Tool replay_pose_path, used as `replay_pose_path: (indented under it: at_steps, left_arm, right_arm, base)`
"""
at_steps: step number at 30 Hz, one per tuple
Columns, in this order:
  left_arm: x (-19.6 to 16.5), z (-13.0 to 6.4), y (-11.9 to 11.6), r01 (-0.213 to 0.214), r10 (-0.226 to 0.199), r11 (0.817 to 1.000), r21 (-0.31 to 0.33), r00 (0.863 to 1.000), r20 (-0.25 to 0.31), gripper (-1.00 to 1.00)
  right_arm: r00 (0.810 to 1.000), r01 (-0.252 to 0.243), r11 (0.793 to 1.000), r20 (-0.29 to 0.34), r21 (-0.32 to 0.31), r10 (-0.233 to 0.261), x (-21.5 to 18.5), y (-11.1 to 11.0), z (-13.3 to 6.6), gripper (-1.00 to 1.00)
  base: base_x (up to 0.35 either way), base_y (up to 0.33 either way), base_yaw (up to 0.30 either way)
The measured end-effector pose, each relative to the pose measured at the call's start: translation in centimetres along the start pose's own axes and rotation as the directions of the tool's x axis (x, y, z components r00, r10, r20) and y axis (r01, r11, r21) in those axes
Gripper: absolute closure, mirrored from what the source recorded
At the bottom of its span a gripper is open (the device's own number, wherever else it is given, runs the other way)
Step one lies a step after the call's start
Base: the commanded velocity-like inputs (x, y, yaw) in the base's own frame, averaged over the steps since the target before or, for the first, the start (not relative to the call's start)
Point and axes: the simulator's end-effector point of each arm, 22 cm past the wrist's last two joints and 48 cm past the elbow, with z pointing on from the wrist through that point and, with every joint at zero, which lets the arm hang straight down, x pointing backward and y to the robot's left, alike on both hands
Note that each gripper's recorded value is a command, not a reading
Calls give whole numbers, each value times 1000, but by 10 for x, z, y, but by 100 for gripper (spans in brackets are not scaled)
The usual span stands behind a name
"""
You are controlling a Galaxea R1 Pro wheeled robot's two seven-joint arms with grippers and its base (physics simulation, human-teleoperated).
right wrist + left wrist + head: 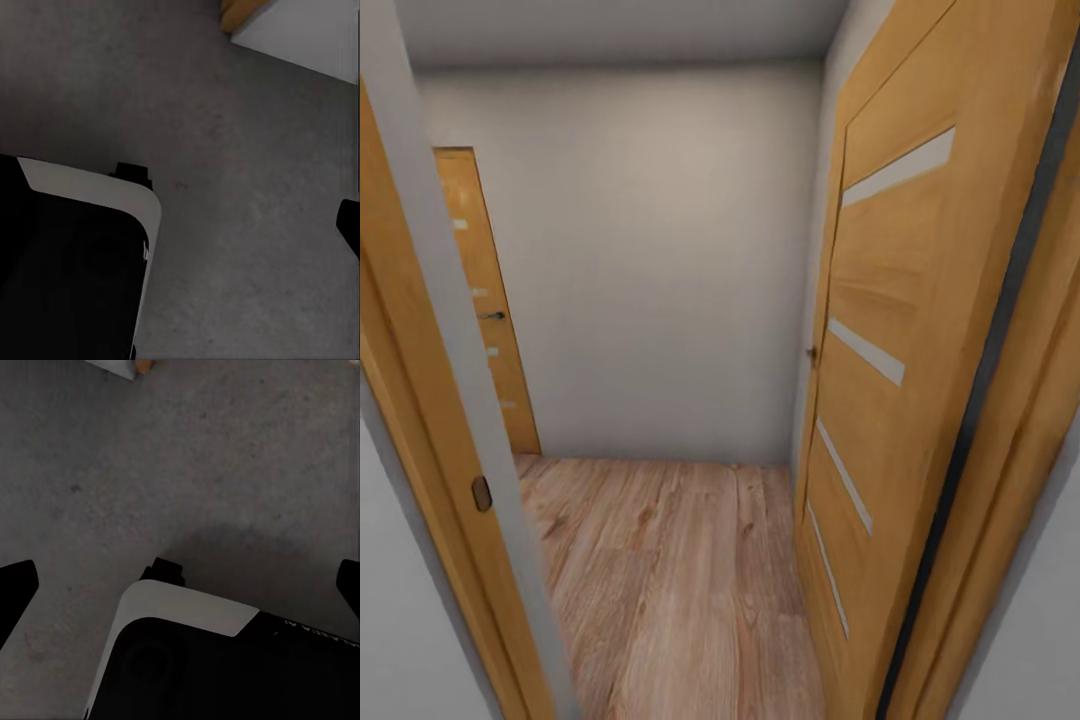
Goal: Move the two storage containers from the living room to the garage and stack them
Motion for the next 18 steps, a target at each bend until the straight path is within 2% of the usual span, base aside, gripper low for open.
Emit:
replay_pose_path:
  at_steps: [9,18]
  left_arm:
    - [0,0,0,1,-1,1000,0,1000,0,-100]
    - [0,0,0,-1,1,1000,1,1000,1,-100]
  right_arm:
    - [1000,0,1000,0,0,0,0,0,0,-100]
    - [1000,1,1000,0,-2,-1,0,1,0,-100]
  base:
    - [321,-75,237]
    - [38,-2,5]
